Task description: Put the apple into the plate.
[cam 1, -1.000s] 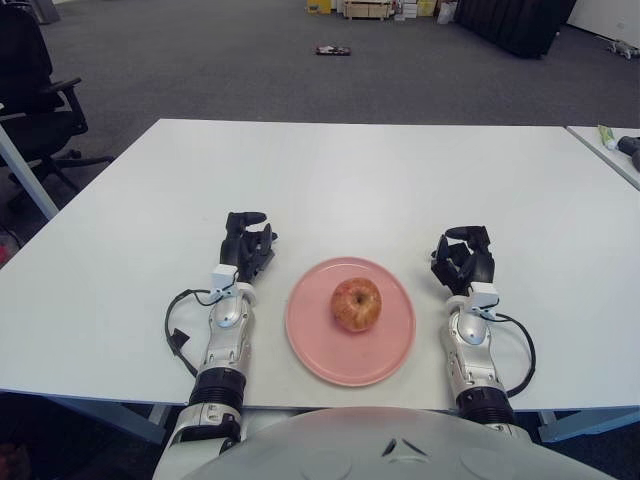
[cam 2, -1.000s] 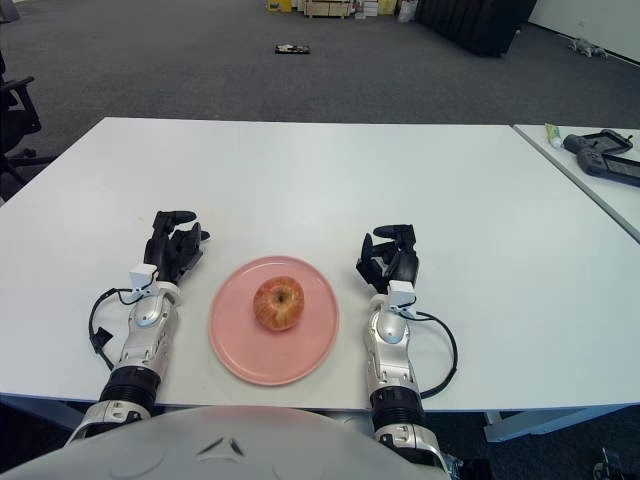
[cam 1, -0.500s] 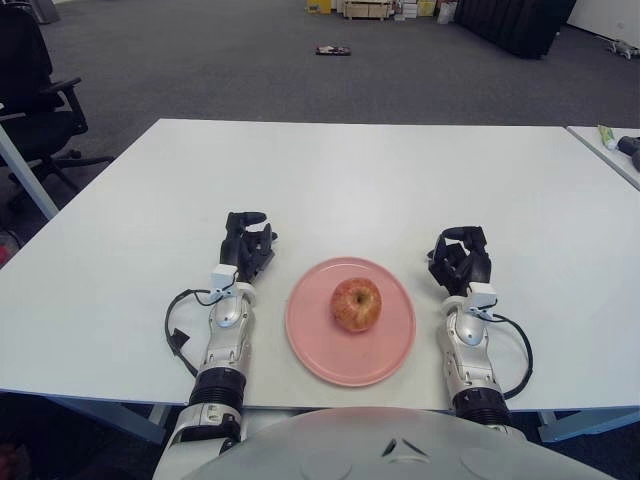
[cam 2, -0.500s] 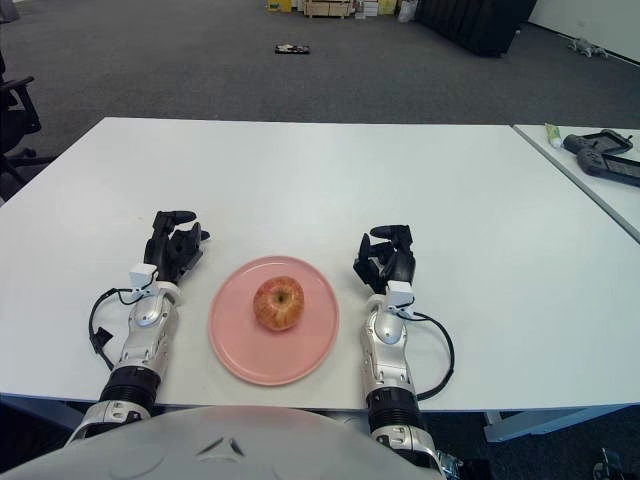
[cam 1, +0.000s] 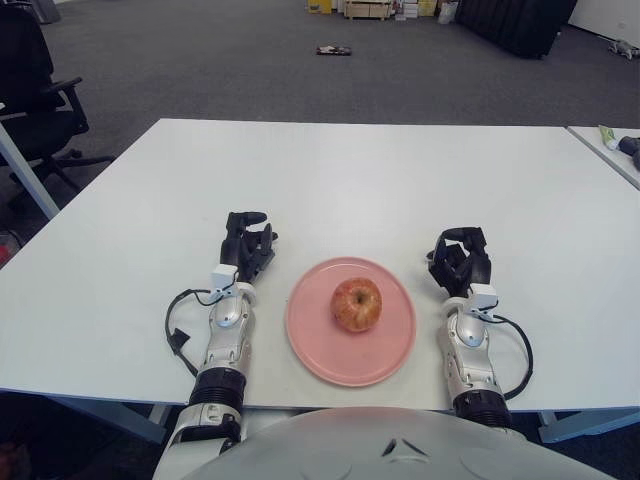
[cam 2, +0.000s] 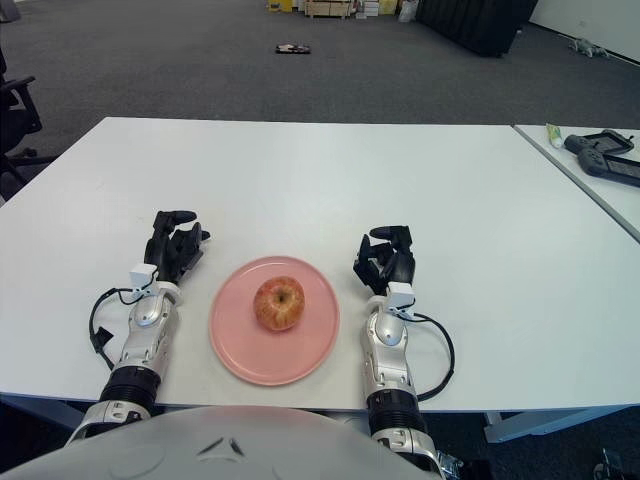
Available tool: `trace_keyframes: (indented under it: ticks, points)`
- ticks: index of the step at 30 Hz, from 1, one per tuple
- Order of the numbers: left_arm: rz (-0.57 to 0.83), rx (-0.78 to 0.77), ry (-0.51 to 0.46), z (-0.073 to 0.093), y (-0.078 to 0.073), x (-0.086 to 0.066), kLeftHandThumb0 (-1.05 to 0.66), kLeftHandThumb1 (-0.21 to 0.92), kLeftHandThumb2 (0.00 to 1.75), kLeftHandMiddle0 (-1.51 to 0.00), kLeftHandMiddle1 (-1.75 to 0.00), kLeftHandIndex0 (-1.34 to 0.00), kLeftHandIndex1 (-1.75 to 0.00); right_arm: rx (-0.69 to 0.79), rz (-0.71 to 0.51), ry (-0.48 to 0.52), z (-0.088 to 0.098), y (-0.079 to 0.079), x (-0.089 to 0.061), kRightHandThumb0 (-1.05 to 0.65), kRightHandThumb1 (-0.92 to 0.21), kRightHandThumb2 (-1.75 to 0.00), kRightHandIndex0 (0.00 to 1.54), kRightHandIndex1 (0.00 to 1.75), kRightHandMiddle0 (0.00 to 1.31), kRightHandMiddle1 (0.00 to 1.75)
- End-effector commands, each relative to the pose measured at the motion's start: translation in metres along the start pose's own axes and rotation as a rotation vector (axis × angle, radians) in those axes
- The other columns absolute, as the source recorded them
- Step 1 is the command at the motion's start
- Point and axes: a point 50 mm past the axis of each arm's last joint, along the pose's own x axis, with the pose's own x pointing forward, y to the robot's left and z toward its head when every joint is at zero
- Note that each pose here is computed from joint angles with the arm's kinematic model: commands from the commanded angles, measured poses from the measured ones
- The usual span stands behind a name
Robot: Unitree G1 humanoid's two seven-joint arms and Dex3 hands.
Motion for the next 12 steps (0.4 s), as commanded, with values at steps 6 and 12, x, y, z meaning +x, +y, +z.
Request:
trace_keyframes:
  ticks: [6,12]
  points:
    - [-0.001,0.012,0.023,-0.0026,0.0018,-0.0003,-0.35,0.92,0.52,-0.42,-1.48,-0.2,-1.75,-0.109,0.161,0.154,-0.0146,-0.0011,-0.0005,-0.38,-0.71,-0.82,0.52,1.56,0.32,1.75]
    - [0.0,0.014,0.021,-0.0025,0.0016,-0.0002,-0.35,0.92,0.53,-0.42,-1.47,-0.2,-1.75,-0.141,0.224,0.209,-0.0146,-0.0008,0.0001,-0.37,-0.73,-0.79,0.52,1.49,0.31,1.75]
